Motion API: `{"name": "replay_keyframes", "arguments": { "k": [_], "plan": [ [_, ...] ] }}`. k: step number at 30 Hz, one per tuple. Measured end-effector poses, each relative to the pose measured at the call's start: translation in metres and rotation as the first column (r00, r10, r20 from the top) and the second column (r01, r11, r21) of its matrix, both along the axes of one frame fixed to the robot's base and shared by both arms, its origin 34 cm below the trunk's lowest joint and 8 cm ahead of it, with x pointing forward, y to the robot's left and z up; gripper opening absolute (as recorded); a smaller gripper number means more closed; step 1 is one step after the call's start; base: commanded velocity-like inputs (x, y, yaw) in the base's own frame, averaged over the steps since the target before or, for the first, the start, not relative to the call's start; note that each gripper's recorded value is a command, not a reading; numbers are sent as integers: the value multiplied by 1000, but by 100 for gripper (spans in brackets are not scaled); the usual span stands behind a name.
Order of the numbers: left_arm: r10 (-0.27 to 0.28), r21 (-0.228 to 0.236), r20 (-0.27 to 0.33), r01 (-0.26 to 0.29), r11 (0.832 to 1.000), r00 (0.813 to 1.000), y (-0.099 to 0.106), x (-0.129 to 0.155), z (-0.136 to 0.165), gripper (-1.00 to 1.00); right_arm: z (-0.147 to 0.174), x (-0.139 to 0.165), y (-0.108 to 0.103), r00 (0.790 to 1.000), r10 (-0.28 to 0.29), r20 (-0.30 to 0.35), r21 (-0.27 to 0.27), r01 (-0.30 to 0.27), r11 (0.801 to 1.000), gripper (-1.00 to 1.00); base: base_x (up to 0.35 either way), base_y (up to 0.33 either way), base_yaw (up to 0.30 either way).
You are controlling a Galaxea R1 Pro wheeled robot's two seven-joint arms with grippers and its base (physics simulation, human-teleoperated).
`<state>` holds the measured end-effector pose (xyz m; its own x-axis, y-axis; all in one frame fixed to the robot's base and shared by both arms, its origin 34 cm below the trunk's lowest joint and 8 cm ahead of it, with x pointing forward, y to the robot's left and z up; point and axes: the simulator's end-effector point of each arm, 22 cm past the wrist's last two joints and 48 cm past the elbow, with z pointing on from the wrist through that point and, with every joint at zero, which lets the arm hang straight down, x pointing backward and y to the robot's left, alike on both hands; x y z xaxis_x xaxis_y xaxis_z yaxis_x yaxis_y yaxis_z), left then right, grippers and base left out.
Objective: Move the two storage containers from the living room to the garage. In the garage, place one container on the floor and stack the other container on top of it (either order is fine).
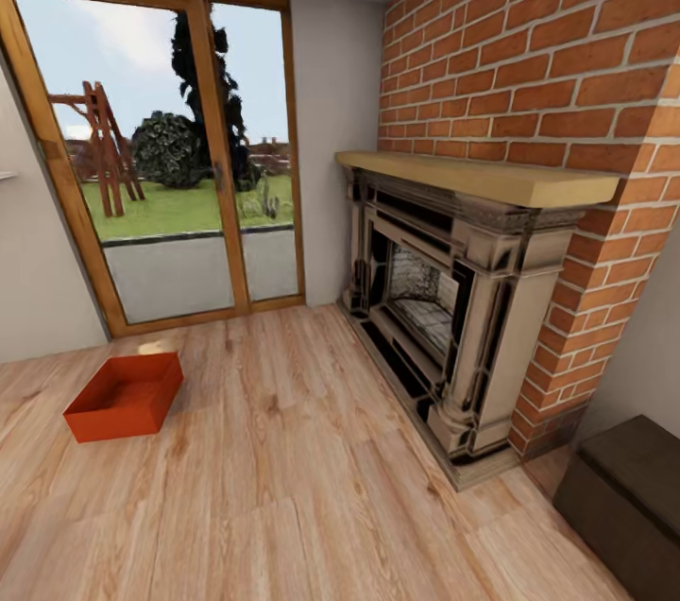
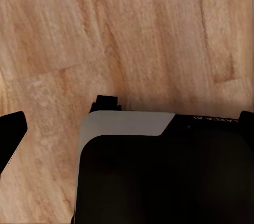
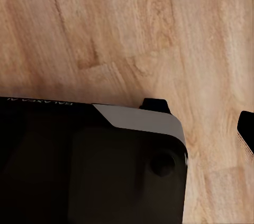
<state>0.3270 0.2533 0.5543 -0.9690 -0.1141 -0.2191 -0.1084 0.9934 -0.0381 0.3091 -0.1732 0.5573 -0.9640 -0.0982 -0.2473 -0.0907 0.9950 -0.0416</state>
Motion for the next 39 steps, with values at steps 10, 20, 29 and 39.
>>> {"name": "replay_keyframes", "arguments": {
  "k": [10,20,29,39],
  "plan": [
    [0,0,0,0,1000,1000,0,0,0,100,0,0,1,1000,-1,-1,2,1,1000,100,322,0,18],
    [0,0,0,0,1000,1000,0,0,0,100,0,0,0,1000,-1,1,0,1,1000,100,322,0,246],
    [0,0,0,0,1000,1000,0,0,0,100,0,0,0,1000,0,1,0,0,1000,100,322,0,268],
    [0,0,0,0,1000,1000,0,0,0,100,0,0,0,1000,0,0,0,0,1000,100,322,0,269]
  ]
}}
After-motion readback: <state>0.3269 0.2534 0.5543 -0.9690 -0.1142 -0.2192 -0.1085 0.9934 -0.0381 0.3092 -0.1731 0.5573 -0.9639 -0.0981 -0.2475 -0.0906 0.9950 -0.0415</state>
